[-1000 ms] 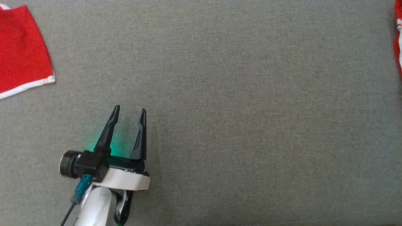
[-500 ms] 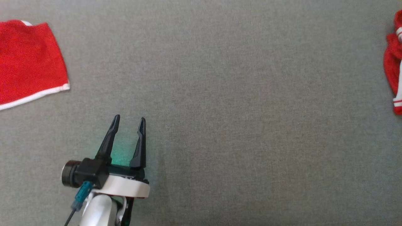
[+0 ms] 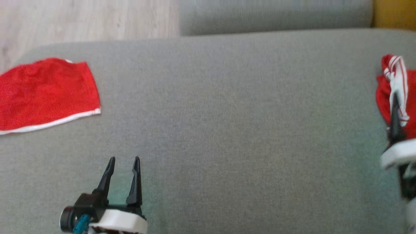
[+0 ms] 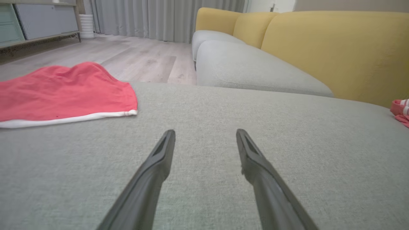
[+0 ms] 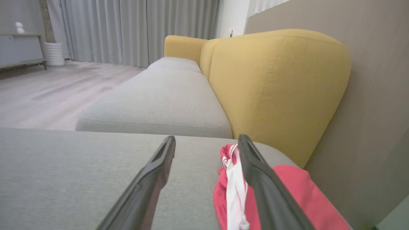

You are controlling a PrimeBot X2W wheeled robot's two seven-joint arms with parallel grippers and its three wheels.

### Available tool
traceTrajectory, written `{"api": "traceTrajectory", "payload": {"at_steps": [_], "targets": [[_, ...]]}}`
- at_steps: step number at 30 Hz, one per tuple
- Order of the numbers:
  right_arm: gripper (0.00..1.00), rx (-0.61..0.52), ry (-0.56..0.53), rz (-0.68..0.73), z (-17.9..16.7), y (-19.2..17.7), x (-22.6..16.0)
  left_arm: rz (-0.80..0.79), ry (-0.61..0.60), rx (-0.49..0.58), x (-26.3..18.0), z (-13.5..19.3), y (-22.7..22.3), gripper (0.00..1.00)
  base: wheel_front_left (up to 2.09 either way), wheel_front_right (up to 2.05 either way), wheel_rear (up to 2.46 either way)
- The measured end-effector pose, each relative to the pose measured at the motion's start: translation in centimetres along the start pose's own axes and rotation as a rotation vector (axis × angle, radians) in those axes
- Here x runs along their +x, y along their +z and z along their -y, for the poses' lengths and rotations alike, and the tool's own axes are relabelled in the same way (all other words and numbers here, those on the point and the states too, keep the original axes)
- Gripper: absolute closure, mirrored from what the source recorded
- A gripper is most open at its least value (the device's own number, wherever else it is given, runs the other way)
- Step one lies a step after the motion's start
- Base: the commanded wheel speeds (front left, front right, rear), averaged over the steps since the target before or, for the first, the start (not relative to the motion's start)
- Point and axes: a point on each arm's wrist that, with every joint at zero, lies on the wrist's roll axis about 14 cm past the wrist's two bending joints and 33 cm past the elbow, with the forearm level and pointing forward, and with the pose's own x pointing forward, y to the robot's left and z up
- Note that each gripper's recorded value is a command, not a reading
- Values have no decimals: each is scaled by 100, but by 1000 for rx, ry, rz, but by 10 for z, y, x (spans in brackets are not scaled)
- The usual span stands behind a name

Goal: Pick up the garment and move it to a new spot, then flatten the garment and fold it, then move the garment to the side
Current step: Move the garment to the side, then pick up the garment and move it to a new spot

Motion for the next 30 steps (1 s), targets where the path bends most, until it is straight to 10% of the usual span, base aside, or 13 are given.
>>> {"api": "traceTrajectory", "payload": {"at_steps": [11, 30], "targets": [[0, 143, 106, -50, -75, -30, -84, 25, 61, -8, -31, -16, 3, 0, 0, 0, 0], [0, 192, 123, -54, -90, -32, -118, 13, 44, -8, -33, -12, -2, 0, 0, 0, 0]]}}
